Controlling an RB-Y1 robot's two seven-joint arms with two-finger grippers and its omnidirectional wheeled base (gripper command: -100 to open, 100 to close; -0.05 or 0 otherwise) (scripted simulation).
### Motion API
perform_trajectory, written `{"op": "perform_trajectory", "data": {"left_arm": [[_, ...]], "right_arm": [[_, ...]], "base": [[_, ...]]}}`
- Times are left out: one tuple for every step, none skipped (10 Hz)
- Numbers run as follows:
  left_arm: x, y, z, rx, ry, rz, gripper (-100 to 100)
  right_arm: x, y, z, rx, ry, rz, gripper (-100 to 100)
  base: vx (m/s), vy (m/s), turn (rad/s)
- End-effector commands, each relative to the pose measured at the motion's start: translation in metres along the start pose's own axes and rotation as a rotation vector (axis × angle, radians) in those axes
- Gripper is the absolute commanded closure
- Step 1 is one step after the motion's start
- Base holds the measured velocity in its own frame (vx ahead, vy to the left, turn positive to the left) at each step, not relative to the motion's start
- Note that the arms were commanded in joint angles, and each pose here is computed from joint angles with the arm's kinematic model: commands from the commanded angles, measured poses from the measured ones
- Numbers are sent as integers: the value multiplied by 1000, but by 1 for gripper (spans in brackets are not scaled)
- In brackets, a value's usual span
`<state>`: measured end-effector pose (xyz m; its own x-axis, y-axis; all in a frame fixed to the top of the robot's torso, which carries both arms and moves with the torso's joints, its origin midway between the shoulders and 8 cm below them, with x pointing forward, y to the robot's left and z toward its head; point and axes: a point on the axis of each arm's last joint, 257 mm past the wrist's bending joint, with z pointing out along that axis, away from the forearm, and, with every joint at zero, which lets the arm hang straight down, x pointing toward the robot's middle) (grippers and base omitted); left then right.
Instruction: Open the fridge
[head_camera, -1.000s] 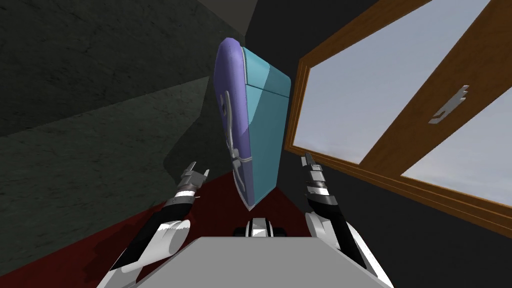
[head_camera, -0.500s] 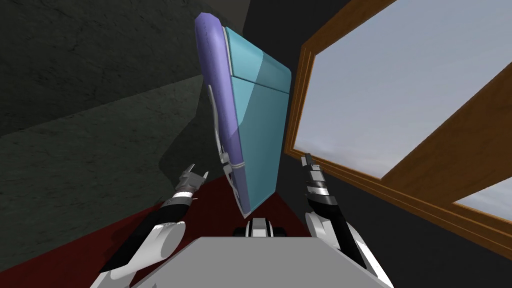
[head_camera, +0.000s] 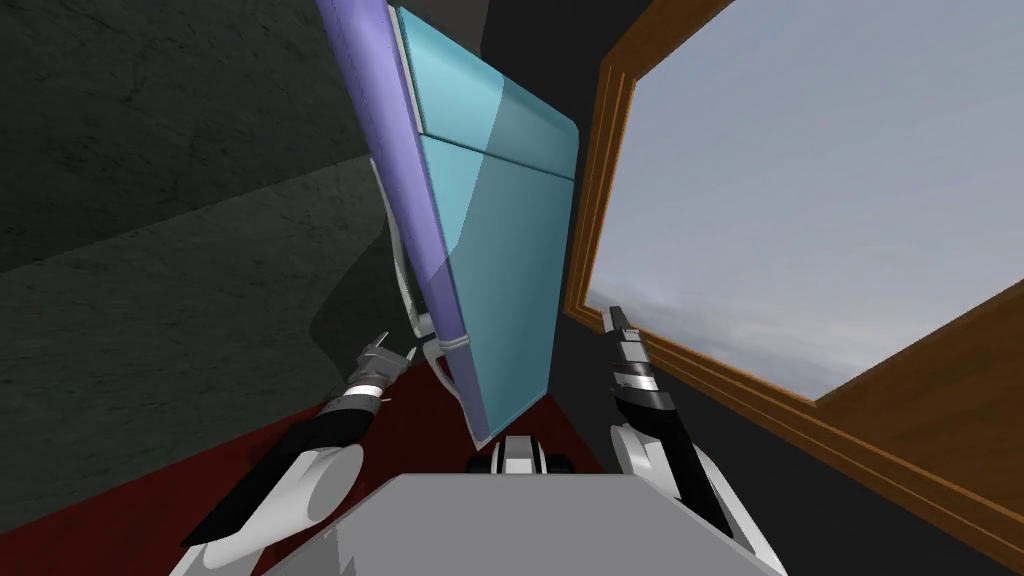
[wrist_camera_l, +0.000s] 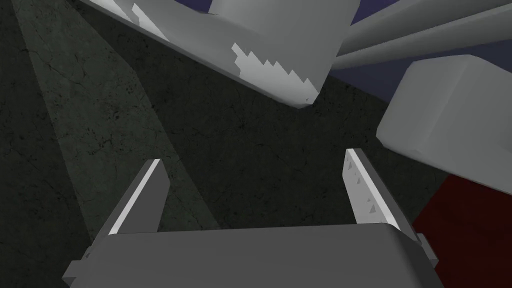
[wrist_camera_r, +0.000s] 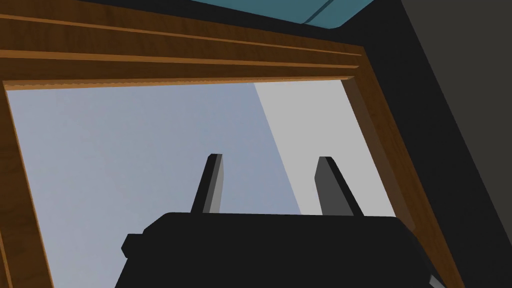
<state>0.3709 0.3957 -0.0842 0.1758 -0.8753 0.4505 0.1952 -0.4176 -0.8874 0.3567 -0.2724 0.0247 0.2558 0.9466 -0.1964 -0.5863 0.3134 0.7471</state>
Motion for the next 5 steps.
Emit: {"op": "perform_trajectory", "data": {"left_arm": [[-9,7,-4,-34,-32,-59,-100],[-7,4,-4,-25,-24,-44,-100],[-4,-2,-7,-28,-24,-43,-100],[-6,1,-6,-27,-24,-44,-100],[-5,1,-6,-27,-24,-44,100]], "right_arm": [[0,0,0,0,0,0,0],[0,0,0,0,0,0,0],[0,0,0,0,0,0,0],[0,0,0,0,0,0,0],[0,0,0,0,0,0,0]], "base": [[148,-159,73],[65,-72,17],[108,3,6],[68,6,3],[12,3,12]]}}
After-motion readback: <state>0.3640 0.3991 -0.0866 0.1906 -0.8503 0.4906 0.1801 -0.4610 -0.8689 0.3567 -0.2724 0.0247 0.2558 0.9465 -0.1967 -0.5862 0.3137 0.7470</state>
